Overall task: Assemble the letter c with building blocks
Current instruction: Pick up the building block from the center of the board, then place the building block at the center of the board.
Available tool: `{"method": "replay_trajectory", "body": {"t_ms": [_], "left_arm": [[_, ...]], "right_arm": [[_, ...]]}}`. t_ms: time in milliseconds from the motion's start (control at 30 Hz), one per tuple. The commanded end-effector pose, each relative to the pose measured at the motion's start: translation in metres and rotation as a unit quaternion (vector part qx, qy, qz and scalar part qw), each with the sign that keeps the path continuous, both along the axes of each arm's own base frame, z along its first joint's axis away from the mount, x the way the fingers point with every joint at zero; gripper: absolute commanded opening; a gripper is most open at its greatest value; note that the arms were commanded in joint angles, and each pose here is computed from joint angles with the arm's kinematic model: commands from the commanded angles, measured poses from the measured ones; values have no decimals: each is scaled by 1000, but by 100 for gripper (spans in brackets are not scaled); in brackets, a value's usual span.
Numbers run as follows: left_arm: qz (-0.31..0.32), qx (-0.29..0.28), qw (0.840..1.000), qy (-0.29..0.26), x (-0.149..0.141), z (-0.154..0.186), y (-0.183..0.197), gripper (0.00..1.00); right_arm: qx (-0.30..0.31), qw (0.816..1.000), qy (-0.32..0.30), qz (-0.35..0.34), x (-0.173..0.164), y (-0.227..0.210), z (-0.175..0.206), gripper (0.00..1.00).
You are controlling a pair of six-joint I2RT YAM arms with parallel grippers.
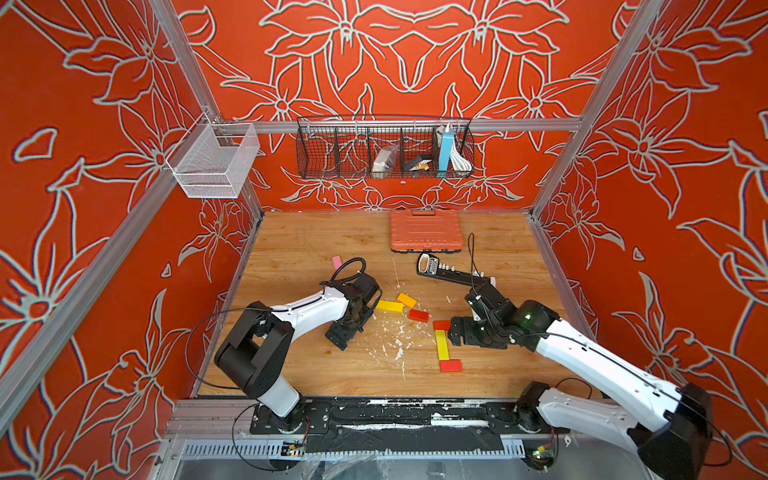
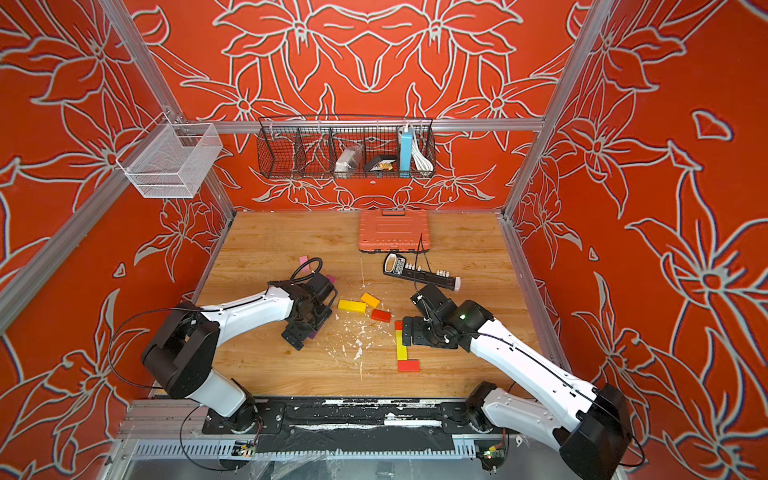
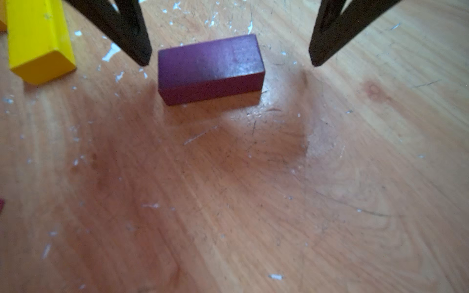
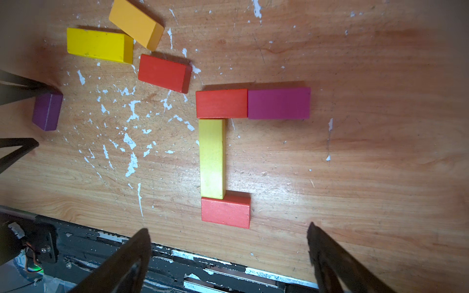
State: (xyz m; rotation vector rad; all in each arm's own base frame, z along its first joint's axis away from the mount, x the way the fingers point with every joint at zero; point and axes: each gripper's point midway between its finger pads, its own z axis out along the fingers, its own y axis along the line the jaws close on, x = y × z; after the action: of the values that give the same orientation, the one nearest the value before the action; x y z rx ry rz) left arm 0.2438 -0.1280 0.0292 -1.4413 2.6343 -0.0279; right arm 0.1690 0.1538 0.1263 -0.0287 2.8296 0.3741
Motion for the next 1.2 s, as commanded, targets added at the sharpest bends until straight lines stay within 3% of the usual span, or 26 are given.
{"method": "replay_trajectory", "body": {"t_ms": [0,233,500,600,700,900,1167], "left_arm": [[6,11,1000,9,-1,-3,1,95],[-1,13,1000,11,1,-9,-2,85],[-15,16,1000,-2,1,-10,-1,65],[-34,19,999,-15,4,-6,1,55],[-74,27,996,-33,9,5,0,54],[-205,27,974,-93,23,51,-30,54],[-342,-30,927,-149,25,104,-125,54]], "right_arm": [[-7,1000,0,0,-4,-8,1,98],[-5,1000,-1,-5,-4,-12,2,98],[2,1000,-1,-12,-4,-13,6,98],[8,1000,-2,-16,-4,-13,8,98],[17,1000,-3,-23,-5,-13,10,98],[38,996,-6,-78,2,-33,18,98],[89,973,14,-214,20,-84,21,98]]}}
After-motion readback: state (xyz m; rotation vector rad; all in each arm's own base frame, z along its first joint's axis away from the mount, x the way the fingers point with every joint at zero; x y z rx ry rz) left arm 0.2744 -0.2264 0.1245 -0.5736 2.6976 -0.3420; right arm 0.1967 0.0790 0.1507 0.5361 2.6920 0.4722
